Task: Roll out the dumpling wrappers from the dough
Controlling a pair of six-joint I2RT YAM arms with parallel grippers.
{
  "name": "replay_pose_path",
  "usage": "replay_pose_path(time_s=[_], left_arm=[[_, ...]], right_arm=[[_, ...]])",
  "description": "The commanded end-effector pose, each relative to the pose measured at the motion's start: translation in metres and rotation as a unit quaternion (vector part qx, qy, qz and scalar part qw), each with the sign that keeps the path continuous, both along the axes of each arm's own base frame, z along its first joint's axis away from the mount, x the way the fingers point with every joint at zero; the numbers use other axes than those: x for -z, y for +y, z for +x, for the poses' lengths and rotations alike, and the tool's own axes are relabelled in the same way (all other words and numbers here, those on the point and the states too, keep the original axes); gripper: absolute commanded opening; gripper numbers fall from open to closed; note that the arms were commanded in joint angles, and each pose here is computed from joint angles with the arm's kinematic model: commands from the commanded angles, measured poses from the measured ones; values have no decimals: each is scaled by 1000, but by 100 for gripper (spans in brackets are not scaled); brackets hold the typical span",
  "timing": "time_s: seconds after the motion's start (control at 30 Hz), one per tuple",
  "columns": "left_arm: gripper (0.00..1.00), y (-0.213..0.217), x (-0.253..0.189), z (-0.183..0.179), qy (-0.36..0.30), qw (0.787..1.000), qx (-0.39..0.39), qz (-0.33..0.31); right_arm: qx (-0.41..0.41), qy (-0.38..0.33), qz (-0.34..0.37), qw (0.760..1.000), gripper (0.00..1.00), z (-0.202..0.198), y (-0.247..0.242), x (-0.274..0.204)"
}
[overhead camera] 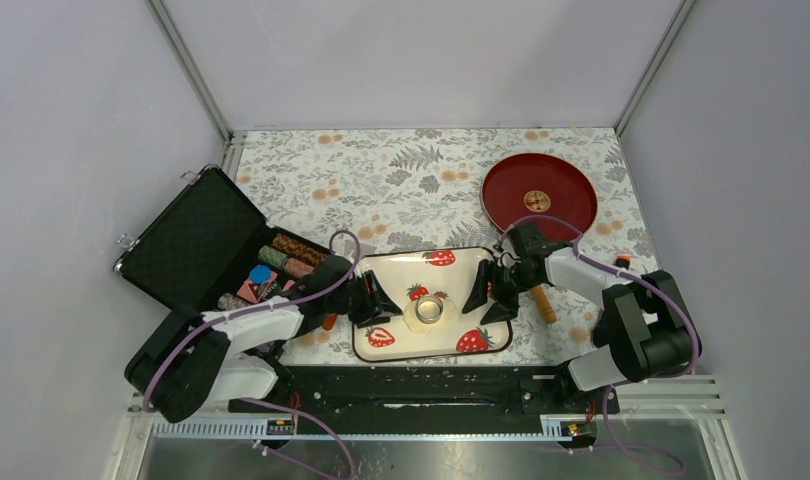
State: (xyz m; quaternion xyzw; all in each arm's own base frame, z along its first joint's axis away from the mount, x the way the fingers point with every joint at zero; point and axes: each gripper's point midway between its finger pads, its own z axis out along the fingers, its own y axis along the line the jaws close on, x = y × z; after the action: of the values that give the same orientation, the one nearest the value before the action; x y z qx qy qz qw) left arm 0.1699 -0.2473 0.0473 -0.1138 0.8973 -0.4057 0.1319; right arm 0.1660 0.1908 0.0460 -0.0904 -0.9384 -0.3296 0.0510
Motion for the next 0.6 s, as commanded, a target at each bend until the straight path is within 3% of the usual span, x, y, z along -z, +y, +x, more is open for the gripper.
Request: replay_pose_path(time_s=[0.0, 0.17, 0.57], left_arm=[[44, -17, -8, 5, -3, 999, 14, -41], [40, -26, 3, -3, 23, 999, 17, -21], [34, -22, 29, -5, 69, 996, -62, 9]], right_arm=[[6, 1, 7, 1000, 64, 0, 1, 4], [6, 4, 3, 1000, 64, -3, 0, 9], [4, 6, 10, 1000, 63, -4, 1, 7]])
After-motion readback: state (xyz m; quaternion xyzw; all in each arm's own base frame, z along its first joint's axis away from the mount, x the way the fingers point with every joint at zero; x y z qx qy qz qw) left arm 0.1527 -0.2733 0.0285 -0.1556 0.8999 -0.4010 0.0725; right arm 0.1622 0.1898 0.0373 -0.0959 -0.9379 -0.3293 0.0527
